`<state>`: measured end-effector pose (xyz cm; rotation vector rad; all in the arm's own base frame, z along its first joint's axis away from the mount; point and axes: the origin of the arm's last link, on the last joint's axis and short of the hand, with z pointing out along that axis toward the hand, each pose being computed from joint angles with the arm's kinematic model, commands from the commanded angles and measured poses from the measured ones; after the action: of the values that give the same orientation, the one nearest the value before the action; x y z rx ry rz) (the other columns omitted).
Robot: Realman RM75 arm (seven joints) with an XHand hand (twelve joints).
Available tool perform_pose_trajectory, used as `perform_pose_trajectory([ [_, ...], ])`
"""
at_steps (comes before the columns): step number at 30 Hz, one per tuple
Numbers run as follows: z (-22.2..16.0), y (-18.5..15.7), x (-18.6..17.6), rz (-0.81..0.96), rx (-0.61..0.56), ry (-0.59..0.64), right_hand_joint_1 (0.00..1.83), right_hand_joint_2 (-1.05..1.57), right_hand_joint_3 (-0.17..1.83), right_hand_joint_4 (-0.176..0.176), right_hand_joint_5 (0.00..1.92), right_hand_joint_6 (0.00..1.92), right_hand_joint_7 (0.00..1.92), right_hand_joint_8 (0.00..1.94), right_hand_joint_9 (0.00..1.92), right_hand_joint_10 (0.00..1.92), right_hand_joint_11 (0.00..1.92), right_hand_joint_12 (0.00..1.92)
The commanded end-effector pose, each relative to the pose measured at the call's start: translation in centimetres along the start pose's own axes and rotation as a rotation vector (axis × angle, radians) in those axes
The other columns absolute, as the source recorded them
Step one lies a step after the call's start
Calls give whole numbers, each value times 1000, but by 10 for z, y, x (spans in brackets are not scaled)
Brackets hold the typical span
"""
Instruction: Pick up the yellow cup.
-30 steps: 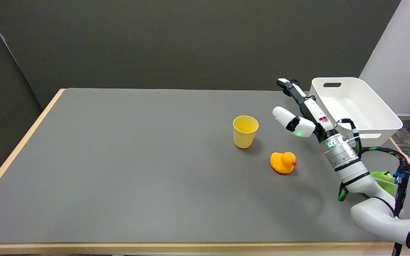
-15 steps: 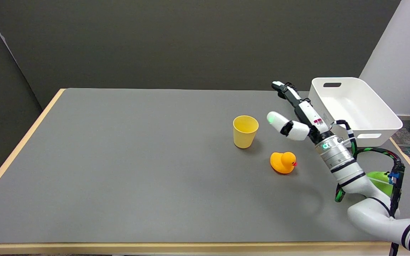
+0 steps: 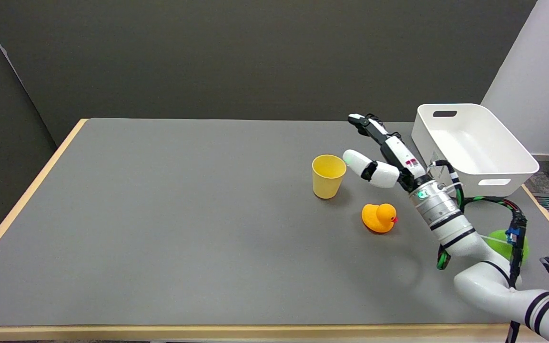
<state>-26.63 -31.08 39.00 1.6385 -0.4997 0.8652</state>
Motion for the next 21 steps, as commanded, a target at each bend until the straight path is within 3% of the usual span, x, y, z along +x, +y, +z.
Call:
perform_pose_trajectory([
  [1,28,-11,-26,17,0,-58,342,537,910,-176,52,372,57,363,15,408,-1,656],
  [7,40,-13,-31,-18,-8,-69,357,541,910,-176,52,361,55,347,16,389,-1,642],
  [10,44,-9,-34,-29,-20,-83,388,624,776,-176,64,344,85,299,0,454,-1,649],
  [21,36,25,-38,-68,-132,-113,420,576,896,-176,57,394,81,369,5,470,-1,697],
])
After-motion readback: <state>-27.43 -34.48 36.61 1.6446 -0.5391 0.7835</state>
